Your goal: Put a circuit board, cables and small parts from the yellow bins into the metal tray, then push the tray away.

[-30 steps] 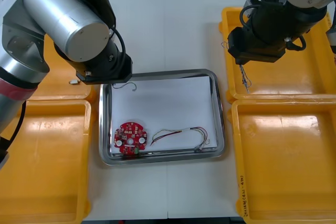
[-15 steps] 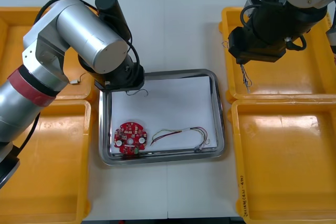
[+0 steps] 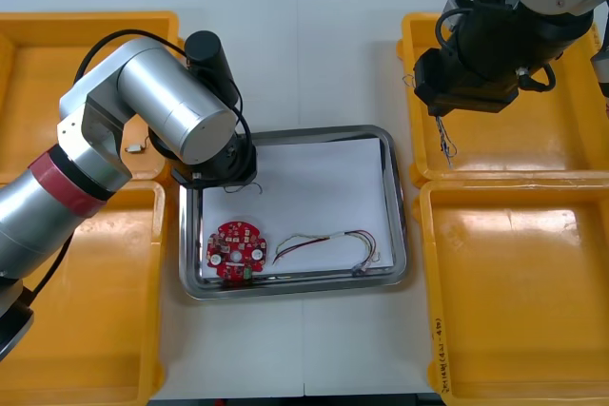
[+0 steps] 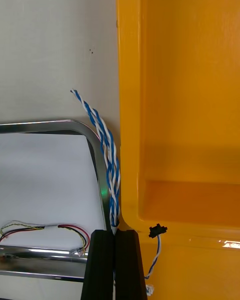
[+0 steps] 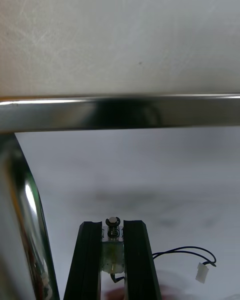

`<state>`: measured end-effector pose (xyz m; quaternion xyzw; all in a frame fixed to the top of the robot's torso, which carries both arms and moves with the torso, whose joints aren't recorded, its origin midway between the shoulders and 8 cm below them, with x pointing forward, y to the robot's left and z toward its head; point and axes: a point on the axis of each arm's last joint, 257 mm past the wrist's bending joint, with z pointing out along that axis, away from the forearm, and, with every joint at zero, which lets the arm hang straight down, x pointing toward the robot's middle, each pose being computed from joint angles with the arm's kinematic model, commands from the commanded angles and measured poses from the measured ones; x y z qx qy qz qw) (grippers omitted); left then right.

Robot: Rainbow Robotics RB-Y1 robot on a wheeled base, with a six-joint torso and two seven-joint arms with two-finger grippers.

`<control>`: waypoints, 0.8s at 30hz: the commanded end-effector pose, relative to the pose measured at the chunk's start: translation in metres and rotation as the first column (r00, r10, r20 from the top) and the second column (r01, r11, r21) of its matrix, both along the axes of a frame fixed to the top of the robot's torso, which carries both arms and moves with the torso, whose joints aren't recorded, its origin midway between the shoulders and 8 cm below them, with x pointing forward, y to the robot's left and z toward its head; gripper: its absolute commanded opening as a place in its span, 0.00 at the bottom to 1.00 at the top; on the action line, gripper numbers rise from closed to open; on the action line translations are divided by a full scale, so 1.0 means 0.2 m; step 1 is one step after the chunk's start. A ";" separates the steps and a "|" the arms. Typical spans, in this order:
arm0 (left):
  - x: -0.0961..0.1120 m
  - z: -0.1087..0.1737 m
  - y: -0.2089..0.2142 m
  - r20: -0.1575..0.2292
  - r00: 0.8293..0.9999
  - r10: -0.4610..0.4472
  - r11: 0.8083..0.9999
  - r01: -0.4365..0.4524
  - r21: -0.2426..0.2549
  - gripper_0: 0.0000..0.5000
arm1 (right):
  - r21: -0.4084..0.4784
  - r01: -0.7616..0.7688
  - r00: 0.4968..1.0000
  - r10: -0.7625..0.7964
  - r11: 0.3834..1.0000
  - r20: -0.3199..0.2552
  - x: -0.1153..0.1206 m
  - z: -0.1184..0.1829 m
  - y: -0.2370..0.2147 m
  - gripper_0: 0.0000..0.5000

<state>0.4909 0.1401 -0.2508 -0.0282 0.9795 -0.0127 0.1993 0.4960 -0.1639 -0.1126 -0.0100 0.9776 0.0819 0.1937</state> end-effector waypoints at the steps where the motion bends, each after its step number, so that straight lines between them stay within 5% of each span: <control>1: -0.03 -0.04 -0.06 0.008 0.999 -0.035 0.999 0.035 -0.003 0.00 | -0.018 -0.058 0.997 0.059 0.998 0.053 0.01 0.11 0.07 0.00; 5: -0.04 -0.06 -0.04 0.005 0.999 -0.032 0.999 0.032 0.003 0.03 | -0.019 -0.061 0.997 0.062 0.998 0.055 0.01 0.11 0.07 0.00; 9: -0.05 -0.06 -0.05 0.009 0.999 -0.037 0.999 0.037 0.001 0.16 | -0.020 -0.069 0.996 0.070 0.997 0.055 0.01 0.11 0.07 0.00; 11: -0.05 -0.06 -0.05 0.009 0.999 -0.040 0.999 0.040 0.001 0.38 | -0.021 -0.070 0.996 0.071 0.997 0.053 0.01 0.11 0.07 0.00; 13: -0.05 -0.05 -0.06 0.013 0.999 -0.043 0.999 0.043 -0.001 0.74 | -0.020 -0.073 0.996 0.074 0.997 0.052 0.01 0.11 0.07 0.00; 16: -0.05 -0.04 -0.07 0.017 0.999 -0.047 0.999 0.047 -0.003 1.00 | -0.020 -0.078 0.996 0.079 0.997 0.051 0.00 0.11 0.08 0.00; 24: -0.06 -0.02 -0.09 0.020 0.998 -0.052 0.999 0.052 -0.014 1.00 | -0.027 -0.087 0.995 0.088 0.996 0.048 0.00 0.10 0.08 0.00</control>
